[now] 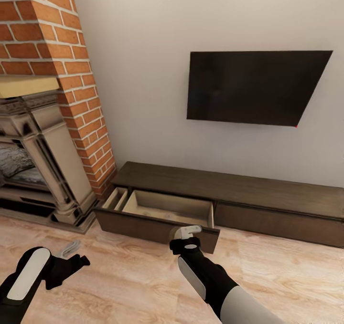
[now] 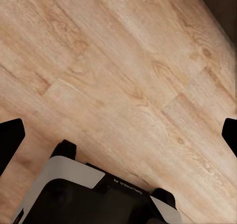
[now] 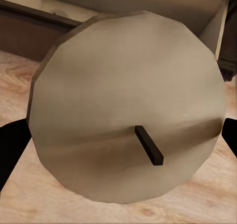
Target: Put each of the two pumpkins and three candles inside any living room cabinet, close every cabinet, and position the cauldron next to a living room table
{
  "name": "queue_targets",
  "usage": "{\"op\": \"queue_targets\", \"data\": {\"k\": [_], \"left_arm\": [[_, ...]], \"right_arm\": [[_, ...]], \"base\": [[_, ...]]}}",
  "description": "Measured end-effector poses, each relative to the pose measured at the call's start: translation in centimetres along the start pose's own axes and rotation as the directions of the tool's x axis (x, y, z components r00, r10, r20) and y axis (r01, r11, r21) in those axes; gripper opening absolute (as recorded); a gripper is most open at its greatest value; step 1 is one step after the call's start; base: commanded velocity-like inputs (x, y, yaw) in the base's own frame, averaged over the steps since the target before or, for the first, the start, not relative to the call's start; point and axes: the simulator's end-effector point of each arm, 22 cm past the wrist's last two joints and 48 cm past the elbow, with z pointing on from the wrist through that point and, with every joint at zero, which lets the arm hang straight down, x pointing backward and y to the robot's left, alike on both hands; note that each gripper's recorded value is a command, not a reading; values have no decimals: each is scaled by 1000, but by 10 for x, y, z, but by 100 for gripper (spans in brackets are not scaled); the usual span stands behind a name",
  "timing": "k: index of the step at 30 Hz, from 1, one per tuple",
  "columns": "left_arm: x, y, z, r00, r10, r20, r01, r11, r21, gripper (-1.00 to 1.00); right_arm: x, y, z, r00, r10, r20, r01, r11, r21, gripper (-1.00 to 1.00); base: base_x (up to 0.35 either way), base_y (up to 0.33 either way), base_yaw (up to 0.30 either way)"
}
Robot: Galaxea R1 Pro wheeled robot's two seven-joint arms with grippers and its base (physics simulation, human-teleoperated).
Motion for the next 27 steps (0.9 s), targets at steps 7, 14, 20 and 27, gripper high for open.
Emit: {"op": "queue_targets", "data": {"k": [7,14,20,27], "left_arm": [[0,0,0,1000,-1,0,1,1000,0,100],[0,1,0,1000,0,0,0,1000,-1,100],[-1,1,0,1000,0,1,0,1000,-1,100],[0,0,0,1000,1,0,-1,1000,-2,100]], "right_arm": [[0,1,0,1000,-3,-1,3,1000,-1,-100],[0,1,0,1000,-4,1,4,1000,0,-100],[0,0,0,1000,-3,1,3,1000,0,-100],[-1,2,-1,1000,2,0,-2,1000,-4,-100]], "base": [[248,254,-77],[92,306,-1],[168,250,0],[174,-50,-1]]}}
